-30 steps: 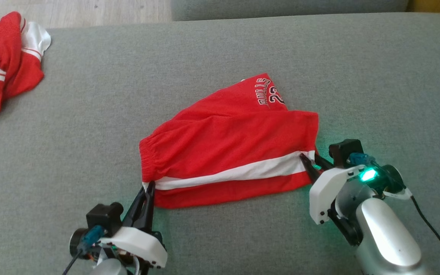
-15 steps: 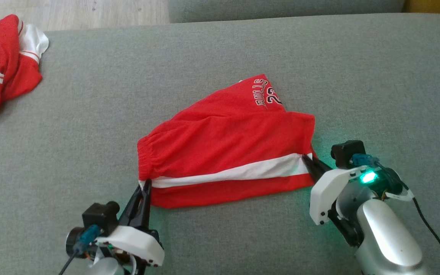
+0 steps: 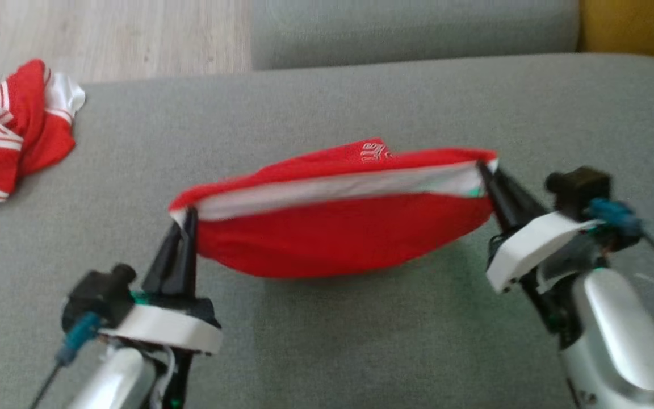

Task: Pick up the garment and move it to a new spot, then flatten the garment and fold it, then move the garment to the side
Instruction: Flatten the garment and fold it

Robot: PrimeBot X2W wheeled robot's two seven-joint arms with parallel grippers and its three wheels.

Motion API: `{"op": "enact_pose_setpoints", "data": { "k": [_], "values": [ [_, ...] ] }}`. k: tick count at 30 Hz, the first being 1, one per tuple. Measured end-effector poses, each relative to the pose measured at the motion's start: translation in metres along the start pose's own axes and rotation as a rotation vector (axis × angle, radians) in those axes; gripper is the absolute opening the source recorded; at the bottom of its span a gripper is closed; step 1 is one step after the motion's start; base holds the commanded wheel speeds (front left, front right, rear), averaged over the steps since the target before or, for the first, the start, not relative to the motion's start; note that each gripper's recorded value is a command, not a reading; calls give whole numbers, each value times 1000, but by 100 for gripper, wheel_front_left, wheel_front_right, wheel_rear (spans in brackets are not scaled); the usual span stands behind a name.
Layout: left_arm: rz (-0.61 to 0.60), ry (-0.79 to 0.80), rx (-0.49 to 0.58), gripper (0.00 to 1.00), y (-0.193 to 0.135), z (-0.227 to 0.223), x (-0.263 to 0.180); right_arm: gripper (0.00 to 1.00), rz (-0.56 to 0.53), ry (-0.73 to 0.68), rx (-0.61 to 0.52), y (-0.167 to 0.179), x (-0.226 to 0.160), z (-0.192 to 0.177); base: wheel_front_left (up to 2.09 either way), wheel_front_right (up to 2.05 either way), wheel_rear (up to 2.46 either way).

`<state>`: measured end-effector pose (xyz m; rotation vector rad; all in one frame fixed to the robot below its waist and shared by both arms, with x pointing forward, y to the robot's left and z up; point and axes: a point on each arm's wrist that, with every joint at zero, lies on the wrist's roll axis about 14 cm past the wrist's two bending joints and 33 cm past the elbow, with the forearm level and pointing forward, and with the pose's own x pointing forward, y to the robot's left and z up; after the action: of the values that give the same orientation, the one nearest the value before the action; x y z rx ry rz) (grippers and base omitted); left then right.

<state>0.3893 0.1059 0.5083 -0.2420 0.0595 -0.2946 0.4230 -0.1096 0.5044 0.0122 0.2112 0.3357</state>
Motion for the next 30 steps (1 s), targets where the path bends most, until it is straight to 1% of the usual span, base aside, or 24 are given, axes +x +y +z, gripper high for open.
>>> {"op": "enact_pose_setpoints", "data": {
  "k": [5,11,13,14,16,19,21,23,24,26,30],
  "values": [
    [-74,-153,58,0,-18,69,-4,0,-16,-199,-25,-3,-29,67,0,0,0],
    [-191,-346,185,0,-53,163,-17,0,-49,-405,-79,-6,-79,139,0,0,0],
    [-223,-391,200,0,-64,187,-19,0,-65,-450,-95,-8,-92,156,0,0,0],
    [-240,-399,191,0,-69,194,-20,0,-71,-459,-103,-9,-96,161,0,0,0],
    [-268,-382,181,0,-75,198,-16,0,-85,-457,-114,-11,-99,165,0,0,0],
    [-285,-327,202,0,-74,191,0,0,-100,-398,-109,-17,-90,155,0,0,0],
    [-301,-282,213,0,-71,183,16,0,-107,-342,-115,-23,-76,143,0,0,0],
    [-312,-245,229,0,-67,176,37,0,-102,-309,-117,-28,-57,139,0,0,0],
    [-312,-245,229,0,-67,176,37,0,-102,-309,-117,-28,-57,139,0,0,0],
    [-318,-234,246,0,-62,177,60,0,-99,-303,-152,-33,-34,146,0,0,0],
    [-316,-279,282,0,-53,195,106,0,-126,-415,-202,-52,-1,196,0,0,0]
  ]
}}
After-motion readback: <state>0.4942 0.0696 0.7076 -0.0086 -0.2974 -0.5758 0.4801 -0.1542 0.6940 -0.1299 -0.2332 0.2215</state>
